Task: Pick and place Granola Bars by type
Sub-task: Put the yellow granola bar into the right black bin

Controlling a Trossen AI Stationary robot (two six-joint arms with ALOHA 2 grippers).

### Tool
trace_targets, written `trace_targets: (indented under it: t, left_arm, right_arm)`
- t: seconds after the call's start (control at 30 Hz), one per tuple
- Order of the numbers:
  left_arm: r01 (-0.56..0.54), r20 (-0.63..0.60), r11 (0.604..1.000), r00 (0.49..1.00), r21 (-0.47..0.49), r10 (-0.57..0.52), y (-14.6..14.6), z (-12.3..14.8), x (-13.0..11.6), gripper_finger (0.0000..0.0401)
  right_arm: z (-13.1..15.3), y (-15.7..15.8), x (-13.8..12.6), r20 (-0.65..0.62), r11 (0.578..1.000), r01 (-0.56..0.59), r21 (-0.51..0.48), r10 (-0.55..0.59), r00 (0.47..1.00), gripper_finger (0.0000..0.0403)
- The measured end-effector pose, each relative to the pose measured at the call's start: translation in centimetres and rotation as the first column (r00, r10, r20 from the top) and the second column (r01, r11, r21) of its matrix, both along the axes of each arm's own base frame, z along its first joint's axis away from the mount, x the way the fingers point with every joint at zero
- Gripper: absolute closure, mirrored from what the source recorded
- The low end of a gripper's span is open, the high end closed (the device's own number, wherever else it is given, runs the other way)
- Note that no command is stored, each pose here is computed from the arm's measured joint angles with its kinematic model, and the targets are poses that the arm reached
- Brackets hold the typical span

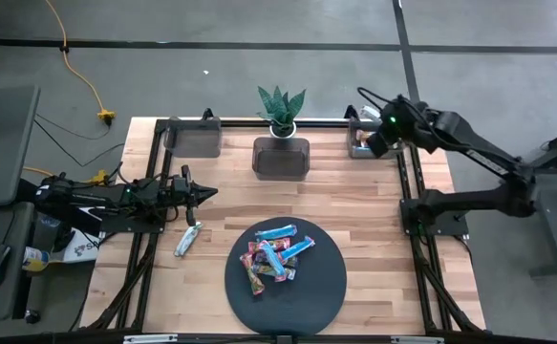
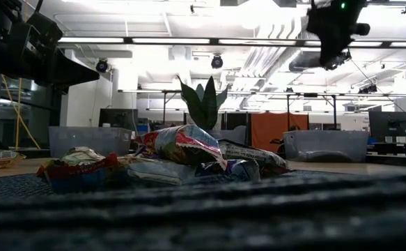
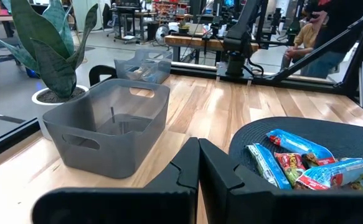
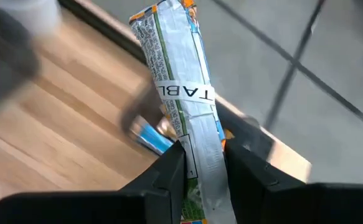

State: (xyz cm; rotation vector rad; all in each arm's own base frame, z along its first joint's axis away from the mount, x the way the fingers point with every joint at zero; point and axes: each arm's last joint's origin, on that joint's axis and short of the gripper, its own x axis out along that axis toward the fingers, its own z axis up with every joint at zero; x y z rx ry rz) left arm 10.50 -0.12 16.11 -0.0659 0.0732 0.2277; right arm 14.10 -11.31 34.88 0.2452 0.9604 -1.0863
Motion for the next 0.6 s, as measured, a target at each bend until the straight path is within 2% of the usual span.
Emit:
trace_targets:
  t: [0.23, 0.43, 0.6]
  left_arm:
    - [0.0, 0.0, 1.0, 1.0, 0.0, 0.0, 0.0, 0.0, 0.0, 0.04]
    - [0.0, 0.0, 1.0, 1.0, 0.0, 0.0, 0.0, 0.0, 0.0, 0.04]
    - [0.0, 0.0, 1.0, 1.0, 0.0, 0.0, 0.0, 0.0, 0.0, 0.04]
  right_arm:
    - [-2.8, -3.8, 0.1, -0.238, 0.987, 0.001, 0.162, 0.038, 0.971, 0.0316]
    - [-5.2, -6.2, 0.1, -0.414, 0.951, -0.03, 0.308, 0.162, 0.896, 0.0316]
    - [-6.8, -7.8, 0.2, -0.491, 0.915, -0.069, 0.398, 0.276, 0.826, 0.0316]
